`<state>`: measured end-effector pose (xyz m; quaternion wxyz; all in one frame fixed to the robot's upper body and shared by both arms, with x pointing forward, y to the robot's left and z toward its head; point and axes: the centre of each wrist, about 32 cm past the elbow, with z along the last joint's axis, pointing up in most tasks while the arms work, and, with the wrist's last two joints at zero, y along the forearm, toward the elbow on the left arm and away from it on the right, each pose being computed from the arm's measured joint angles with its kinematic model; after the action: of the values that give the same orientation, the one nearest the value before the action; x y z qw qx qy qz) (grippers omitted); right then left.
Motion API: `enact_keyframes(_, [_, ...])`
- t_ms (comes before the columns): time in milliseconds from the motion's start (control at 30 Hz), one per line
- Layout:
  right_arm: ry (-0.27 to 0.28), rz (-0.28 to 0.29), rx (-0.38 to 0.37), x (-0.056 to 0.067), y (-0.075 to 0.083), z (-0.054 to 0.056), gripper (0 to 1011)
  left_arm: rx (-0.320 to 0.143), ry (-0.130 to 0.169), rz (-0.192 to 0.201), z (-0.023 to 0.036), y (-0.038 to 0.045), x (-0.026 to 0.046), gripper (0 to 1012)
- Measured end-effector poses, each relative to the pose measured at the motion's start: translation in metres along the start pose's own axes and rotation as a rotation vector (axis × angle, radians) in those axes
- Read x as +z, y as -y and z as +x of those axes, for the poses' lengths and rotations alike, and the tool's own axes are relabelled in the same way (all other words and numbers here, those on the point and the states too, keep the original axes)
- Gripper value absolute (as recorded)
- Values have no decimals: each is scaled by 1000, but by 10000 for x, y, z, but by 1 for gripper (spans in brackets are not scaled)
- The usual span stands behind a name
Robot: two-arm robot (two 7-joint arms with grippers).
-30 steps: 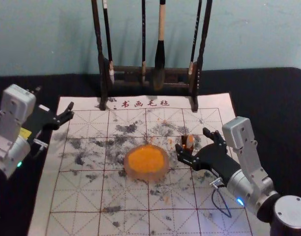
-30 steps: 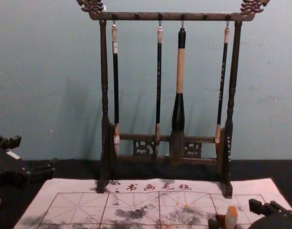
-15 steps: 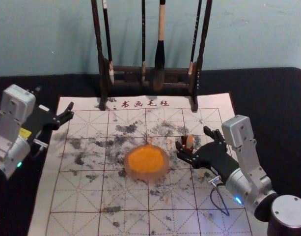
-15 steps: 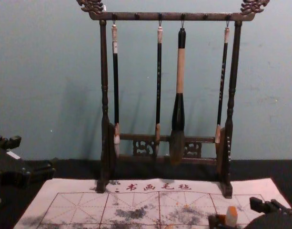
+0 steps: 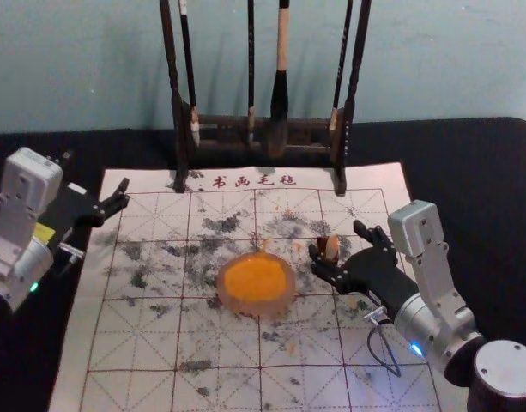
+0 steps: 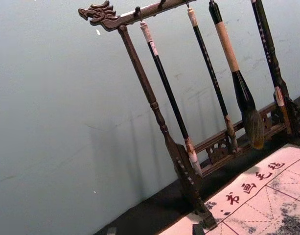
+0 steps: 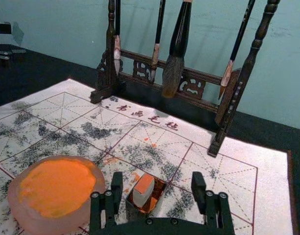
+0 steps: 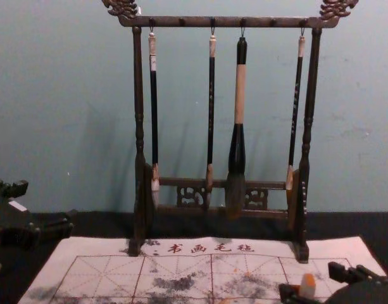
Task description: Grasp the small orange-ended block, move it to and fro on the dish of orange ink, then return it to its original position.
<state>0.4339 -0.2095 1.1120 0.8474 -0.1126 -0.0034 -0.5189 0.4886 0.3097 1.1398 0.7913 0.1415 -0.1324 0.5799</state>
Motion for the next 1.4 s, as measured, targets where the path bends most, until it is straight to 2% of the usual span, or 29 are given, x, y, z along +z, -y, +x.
enact_keyframes(300, [0, 0, 0, 0, 0, 0, 678, 0, 0, 0, 0, 0, 0, 1001])
enact_keyframes(433, [0, 1, -1, 0, 0, 0, 507, 0, 0, 0, 0, 0, 0, 1001])
enact_keyframes(500, [0, 1, -1, 0, 0, 0, 477, 0, 0, 0, 0, 0, 0, 1001])
enact_keyframes(567, [-1, 1, -1, 0, 0, 0, 387, 0, 0, 0, 0, 0, 0, 1001])
enact_keyframes(767, [-1, 1, -1, 0, 0, 0, 207, 0, 0, 0, 0, 0, 0, 1001])
enact_keyframes(1000, [-2, 2, -1, 0, 0, 0, 144, 0, 0, 0, 0, 0, 0, 1001])
enact_keyframes(1400, [-2, 2, -1, 0, 0, 0, 122, 0, 0, 0, 0, 0, 0, 1001])
